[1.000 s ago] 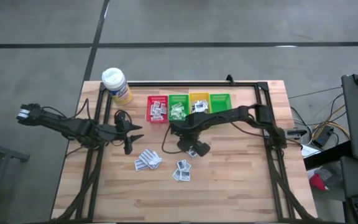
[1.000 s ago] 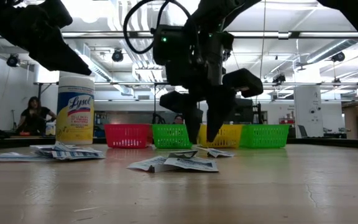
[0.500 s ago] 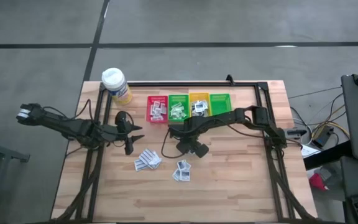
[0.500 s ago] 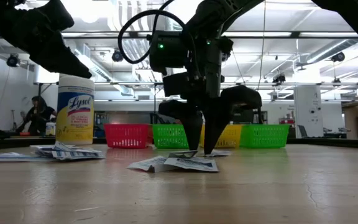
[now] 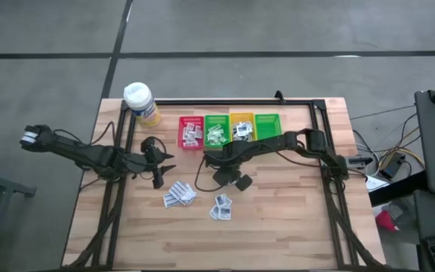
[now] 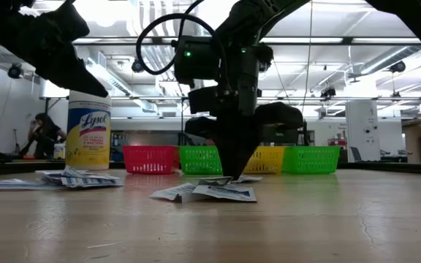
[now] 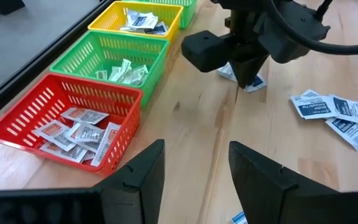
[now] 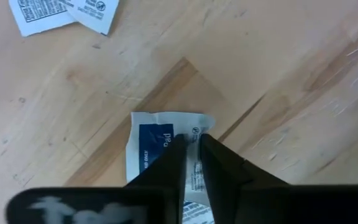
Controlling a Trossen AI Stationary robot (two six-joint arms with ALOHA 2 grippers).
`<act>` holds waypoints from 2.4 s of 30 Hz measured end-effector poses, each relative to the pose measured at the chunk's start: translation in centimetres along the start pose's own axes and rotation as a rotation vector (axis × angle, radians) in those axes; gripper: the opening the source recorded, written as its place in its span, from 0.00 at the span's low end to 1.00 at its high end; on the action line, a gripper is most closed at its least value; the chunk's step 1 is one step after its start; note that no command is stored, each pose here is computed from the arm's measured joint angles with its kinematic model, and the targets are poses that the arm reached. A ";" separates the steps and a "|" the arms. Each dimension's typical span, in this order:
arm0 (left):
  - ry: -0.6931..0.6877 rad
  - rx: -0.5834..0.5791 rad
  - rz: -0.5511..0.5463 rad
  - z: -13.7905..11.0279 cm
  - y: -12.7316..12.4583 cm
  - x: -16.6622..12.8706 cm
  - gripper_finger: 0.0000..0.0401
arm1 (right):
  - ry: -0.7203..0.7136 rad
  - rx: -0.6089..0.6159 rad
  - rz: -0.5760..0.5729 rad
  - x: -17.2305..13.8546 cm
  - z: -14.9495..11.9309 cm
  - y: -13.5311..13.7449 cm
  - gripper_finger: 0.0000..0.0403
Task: Pick & Place First Aid Supplies
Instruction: Put the alcohol pad into the yellow bin
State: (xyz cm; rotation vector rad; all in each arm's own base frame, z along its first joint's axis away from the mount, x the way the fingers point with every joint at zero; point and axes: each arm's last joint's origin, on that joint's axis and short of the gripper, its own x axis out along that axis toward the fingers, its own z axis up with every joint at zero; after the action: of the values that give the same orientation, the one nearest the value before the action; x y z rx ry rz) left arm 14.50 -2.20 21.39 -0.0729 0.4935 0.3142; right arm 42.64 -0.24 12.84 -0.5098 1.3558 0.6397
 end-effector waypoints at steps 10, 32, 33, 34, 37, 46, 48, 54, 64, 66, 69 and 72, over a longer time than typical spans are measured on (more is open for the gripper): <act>0.005 -0.006 0.002 0.0 0.0 0.1 0.43 | -0.014 0.020 -0.012 -2.1 1.1 -0.9 0.02; 0.004 -0.007 0.002 0.0 0.0 0.1 0.43 | -0.070 0.093 -0.054 -12.1 -0.2 -4.8 0.02; 0.004 -0.007 0.001 0.0 0.0 0.1 0.43 | -0.080 0.102 -0.044 -12.7 -0.6 -5.0 0.02; 0.004 -0.007 0.001 0.0 0.0 0.1 0.43 | -0.099 0.109 -0.028 -13.3 -1.0 -5.2 0.02; 0.004 -0.009 0.002 0.0 0.0 0.1 0.43 | -0.163 0.141 0.028 -15.1 -2.2 -5.8 0.02; 0.004 -0.014 0.001 0.0 0.0 0.1 0.43 | -0.167 0.275 0.027 -18.4 -6.4 -7.7 0.02; 0.004 -0.014 0.001 0.0 0.0 0.1 0.43 | -0.153 0.310 0.043 -18.6 -7.6 -8.0 0.02; 0.004 -0.014 0.002 0.0 0.0 0.1 0.43 | -0.146 0.415 0.045 -19.0 -10.6 -9.4 0.02; 0.005 -0.013 0.002 0.0 0.0 0.1 0.43 | -0.141 0.508 0.044 -18.9 -14.3 -10.8 0.02; 0.005 -0.013 0.002 0.0 0.0 0.1 0.43 | -0.139 0.524 0.047 -18.5 -15.0 -11.1 0.02; 0.005 -0.013 0.002 0.0 0.0 0.1 0.43 | -0.139 0.550 0.044 -17.4 -15.9 -11.7 0.02; 0.005 -0.013 0.002 0.0 0.0 0.1 0.43 | -0.133 0.568 0.051 -15.7 -16.5 -12.1 0.02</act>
State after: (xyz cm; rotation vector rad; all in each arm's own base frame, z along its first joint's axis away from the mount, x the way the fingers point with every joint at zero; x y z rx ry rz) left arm 14.57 -2.21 21.31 -0.0861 0.4961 0.3196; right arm 37.50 -22.17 25.48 0.0246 1.3529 0.2976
